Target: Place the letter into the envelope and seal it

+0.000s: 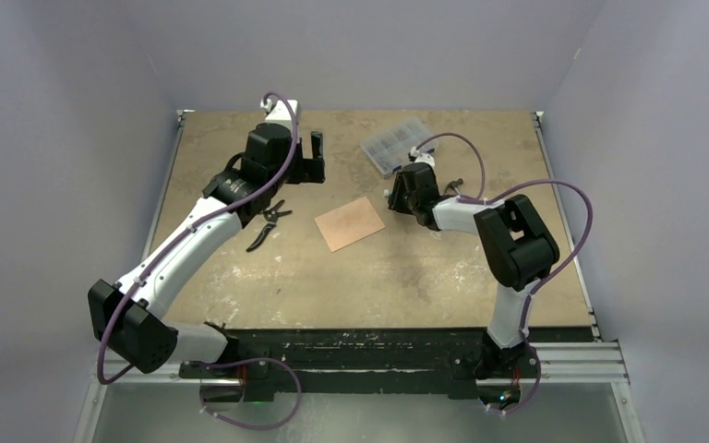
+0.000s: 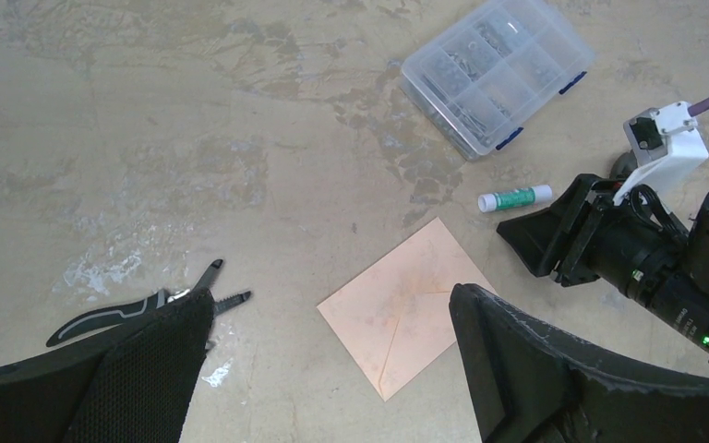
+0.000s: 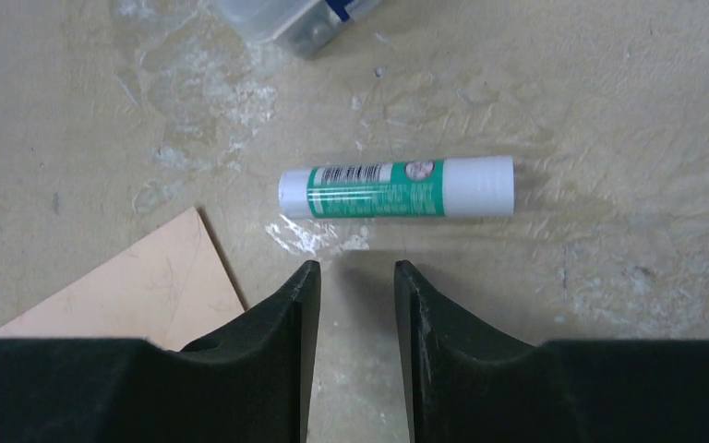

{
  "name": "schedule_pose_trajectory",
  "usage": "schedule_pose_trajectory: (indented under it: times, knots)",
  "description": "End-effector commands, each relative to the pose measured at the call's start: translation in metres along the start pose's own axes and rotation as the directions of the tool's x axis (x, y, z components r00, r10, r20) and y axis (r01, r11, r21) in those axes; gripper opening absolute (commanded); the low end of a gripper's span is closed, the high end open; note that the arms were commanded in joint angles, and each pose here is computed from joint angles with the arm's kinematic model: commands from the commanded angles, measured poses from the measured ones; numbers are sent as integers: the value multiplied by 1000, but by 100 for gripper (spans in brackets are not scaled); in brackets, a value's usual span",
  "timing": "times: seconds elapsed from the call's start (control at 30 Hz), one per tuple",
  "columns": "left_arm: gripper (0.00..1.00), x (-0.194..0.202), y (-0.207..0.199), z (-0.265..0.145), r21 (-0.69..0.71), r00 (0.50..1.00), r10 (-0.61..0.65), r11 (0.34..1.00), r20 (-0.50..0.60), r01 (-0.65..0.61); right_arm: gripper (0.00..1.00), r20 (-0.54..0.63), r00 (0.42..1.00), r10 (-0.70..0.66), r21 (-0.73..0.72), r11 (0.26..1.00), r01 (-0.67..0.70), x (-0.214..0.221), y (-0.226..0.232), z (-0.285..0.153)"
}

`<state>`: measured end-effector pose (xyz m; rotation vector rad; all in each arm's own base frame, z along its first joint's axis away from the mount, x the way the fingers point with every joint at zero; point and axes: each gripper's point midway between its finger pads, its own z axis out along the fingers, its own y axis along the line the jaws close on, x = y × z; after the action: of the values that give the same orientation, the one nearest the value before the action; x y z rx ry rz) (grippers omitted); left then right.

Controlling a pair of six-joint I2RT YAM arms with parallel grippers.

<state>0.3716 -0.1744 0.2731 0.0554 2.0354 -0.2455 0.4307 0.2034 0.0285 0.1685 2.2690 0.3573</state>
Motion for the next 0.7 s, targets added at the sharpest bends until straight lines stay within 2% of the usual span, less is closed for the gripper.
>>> schedule_pose_trajectory:
  times: [0.0,0.3,0.67]
  knots:
    - [99,-26,1,-17,8,997,-27,1000,77,26,38,60,998,5,21,1000,-7,-19,4,10]
    - [99,-25,0,-17,12,997,-29,1000,72,28,38,114,993,16,72,997,-25,-37,4,33]
    - [99,-14,4,-16,-12,998,-50,999,35,50,38,155,988,-17,54,998,9,-53,13,38]
